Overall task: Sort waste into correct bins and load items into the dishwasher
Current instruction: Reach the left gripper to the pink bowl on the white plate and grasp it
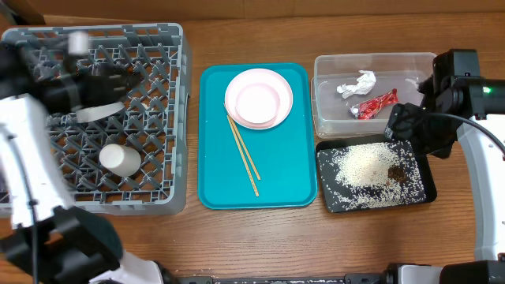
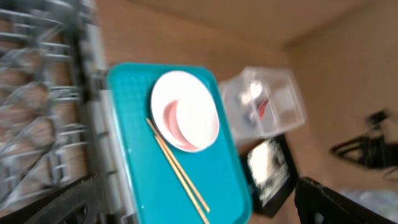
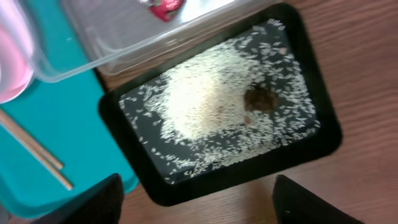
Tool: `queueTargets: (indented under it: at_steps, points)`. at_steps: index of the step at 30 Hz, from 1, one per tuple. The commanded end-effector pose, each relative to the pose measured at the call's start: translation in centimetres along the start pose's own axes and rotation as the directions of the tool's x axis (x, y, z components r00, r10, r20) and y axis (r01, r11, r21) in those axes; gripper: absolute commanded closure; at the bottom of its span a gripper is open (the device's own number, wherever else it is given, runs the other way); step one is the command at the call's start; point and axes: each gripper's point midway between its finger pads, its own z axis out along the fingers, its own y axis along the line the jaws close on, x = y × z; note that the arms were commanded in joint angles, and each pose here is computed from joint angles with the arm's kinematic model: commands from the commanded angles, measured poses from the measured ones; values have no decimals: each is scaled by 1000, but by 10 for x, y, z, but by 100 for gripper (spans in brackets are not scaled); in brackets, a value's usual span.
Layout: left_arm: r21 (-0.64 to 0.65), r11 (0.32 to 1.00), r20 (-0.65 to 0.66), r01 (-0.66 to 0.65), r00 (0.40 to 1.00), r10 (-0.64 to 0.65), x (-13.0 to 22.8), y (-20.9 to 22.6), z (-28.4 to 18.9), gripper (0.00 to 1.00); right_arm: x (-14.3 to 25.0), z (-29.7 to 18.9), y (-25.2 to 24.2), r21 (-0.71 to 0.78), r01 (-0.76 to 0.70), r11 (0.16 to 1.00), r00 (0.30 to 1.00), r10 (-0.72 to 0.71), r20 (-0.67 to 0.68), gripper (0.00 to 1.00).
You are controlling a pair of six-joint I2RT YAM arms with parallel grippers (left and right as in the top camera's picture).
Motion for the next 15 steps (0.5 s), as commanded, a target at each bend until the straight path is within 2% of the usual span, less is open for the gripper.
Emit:
queueTargets:
  at_steps: [1, 4, 9, 15]
  points:
    - [-207, 978, -132, -30, 991, 3, 13, -10, 45, 0, -9, -8, -12, 63, -41, 997, 998, 37, 55, 18]
    - [-299, 941, -223, -160, 970, 94, 23, -32, 97, 0, -9, -8, -12, 63, -40, 997, 998, 37, 55, 18]
    - [-318, 864, -338, -391, 898, 282, 45, -66, 177, 0, -9, -8, -11, 62, -40, 997, 998, 37, 54, 16]
    - [-343, 764, -454, -546, 809, 374, 85, -67, 259, 0, -8, -8, -10, 56, -40, 998, 998, 37, 52, 15]
